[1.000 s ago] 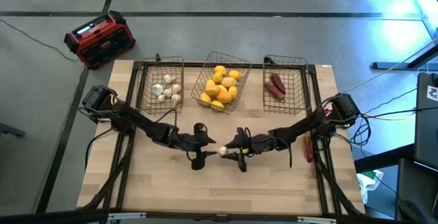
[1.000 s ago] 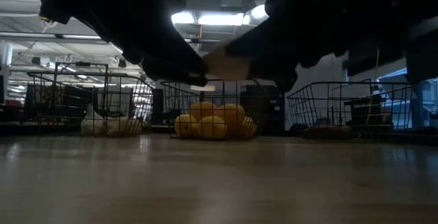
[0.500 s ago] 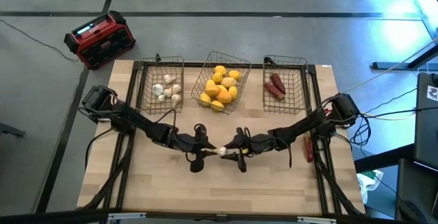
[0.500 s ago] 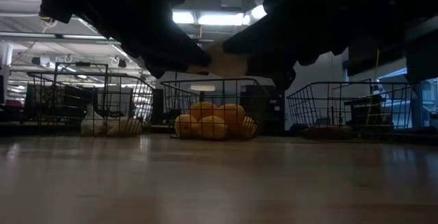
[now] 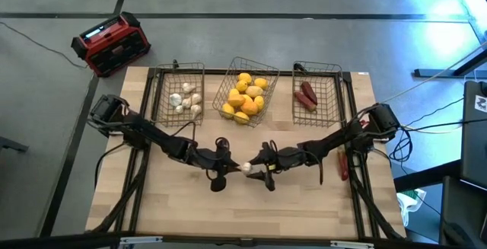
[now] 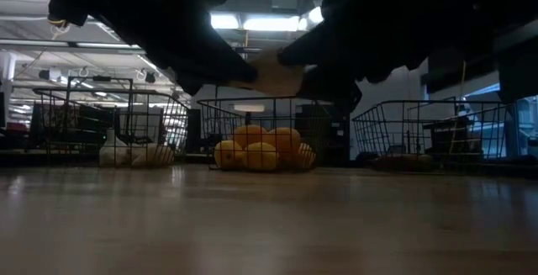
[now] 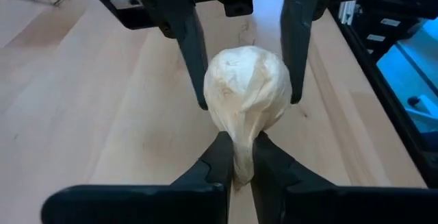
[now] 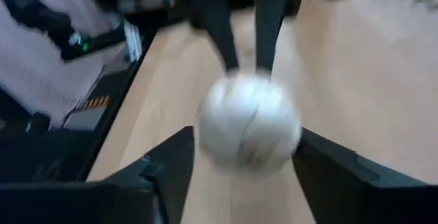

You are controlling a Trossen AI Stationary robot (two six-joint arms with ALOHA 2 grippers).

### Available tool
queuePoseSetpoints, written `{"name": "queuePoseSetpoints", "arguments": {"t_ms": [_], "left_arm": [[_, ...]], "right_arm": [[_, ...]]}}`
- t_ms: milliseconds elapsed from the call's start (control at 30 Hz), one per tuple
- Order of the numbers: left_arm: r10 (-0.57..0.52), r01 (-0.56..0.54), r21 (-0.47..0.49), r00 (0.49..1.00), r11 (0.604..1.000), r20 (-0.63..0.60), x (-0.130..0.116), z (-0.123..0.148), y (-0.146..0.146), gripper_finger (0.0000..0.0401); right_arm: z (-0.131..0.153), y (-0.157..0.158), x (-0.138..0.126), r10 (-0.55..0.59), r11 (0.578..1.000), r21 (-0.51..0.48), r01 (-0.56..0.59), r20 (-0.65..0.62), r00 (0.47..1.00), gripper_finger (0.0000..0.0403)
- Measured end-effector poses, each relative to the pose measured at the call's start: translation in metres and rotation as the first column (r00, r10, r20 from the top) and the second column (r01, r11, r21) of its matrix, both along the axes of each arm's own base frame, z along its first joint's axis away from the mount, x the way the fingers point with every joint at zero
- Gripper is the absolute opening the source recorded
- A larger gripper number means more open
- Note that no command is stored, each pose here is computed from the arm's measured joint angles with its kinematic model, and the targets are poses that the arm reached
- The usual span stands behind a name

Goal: Sort produce into baskets
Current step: Put the garlic into the left wire basket

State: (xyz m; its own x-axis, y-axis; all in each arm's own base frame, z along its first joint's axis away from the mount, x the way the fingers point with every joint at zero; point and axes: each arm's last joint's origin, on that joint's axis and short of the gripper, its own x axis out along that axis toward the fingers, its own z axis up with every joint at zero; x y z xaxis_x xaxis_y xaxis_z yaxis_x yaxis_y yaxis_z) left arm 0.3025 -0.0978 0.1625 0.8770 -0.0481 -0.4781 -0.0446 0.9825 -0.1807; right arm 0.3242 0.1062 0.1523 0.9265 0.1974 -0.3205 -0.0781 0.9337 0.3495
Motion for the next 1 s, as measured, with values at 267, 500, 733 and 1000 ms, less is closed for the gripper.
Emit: {"name": "queuePoseSetpoints", "arguments": {"t_ms": [267,500,733,1000], "left_arm": [[0.022,-0.021,0.013,0.995,1.0,-0.095,-0.026,0.027,0.006,0.003],[0.136,-0.123,0.073,0.969,0.99,-0.208,-0.067,0.063,0.025,0.0031],[0.295,-0.243,0.201,0.909,0.949,-0.296,-0.096,0.124,0.044,0.0035],[0.637,-0.508,0.406,0.706,0.76,-0.31,-0.124,0.176,0.084,0.0038]], "right_arm": [[-0.001,-0.001,-0.013,0.064,0.998,-0.004,-0.066,-0.18,0.982,0.0292],[-0.004,-0.003,-0.014,0.012,0.999,-0.032,-0.019,-0.204,0.979,0.03],[-0.001,-0.005,-0.012,-0.036,0.998,-0.048,0.028,-0.171,0.985,0.03],[0.0,-0.004,-0.011,-0.04,0.998,-0.045,0.033,-0.156,0.987,0.0301]]}}
